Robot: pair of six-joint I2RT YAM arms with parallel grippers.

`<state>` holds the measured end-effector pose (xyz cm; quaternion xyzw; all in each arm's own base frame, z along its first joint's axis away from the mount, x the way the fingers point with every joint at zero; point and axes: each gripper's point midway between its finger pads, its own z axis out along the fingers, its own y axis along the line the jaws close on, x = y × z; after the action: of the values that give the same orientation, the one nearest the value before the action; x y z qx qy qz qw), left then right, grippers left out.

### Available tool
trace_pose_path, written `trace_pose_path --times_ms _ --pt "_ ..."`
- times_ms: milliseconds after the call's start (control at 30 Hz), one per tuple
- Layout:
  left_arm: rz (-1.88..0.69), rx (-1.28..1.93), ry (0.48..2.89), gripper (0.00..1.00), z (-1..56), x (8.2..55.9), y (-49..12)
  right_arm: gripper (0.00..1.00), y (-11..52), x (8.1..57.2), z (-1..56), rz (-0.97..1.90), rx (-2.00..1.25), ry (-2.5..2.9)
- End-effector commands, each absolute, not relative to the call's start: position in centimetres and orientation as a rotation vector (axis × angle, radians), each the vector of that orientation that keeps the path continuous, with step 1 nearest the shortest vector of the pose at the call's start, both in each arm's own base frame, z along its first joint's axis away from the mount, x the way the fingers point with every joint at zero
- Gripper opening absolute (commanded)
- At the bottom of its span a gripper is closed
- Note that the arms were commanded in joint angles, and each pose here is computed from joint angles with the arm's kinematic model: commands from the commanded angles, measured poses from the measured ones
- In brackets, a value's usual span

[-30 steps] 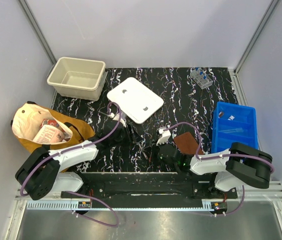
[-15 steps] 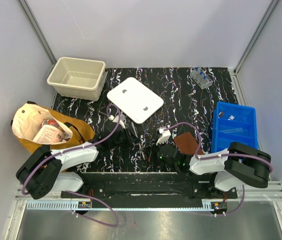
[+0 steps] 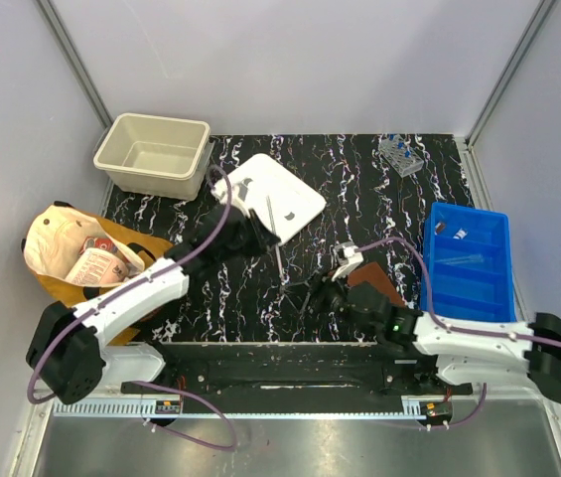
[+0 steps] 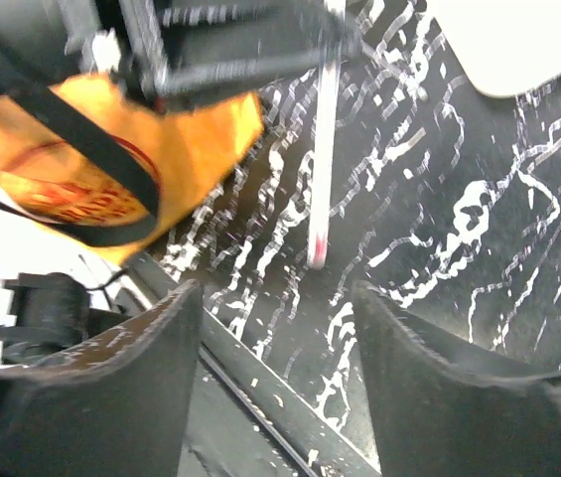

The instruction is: Organize the chemistry lab equipment

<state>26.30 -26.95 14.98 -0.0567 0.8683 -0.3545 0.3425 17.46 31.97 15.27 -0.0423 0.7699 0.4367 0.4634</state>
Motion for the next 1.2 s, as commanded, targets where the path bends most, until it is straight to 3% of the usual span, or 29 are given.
trace_pose_path --times_ms 0,133,400,733,1167 --pt "-0.737 -0.181 2.102 0.01 22.1 31.7 -23.0 0.73 30.1 17.0 18.8 1.09 -0.085 1.835" --pt "-0.605 -0.259 2.009 0.03 26.3 36.2 -18.9 0.99 28.3 16.7 20.0 1.057 -0.09 1.822" --pt "-0.378 -0.491 1.878 0.02 31.6 45.5 -9.2 1.0 26.4 16.6 20.4 0.998 -0.096 1.816" --pt "-0.327 -0.703 1.902 0.0 27.8 55.2 -1.1 1.0 25.7 17.3 20.3 0.913 -0.12 1.816" --pt "-0.345 -0.934 1.832 0.02 22.5 61.4 7.7 1.0 25.0 18.6 19.4 0.778 -0.148 1.796"
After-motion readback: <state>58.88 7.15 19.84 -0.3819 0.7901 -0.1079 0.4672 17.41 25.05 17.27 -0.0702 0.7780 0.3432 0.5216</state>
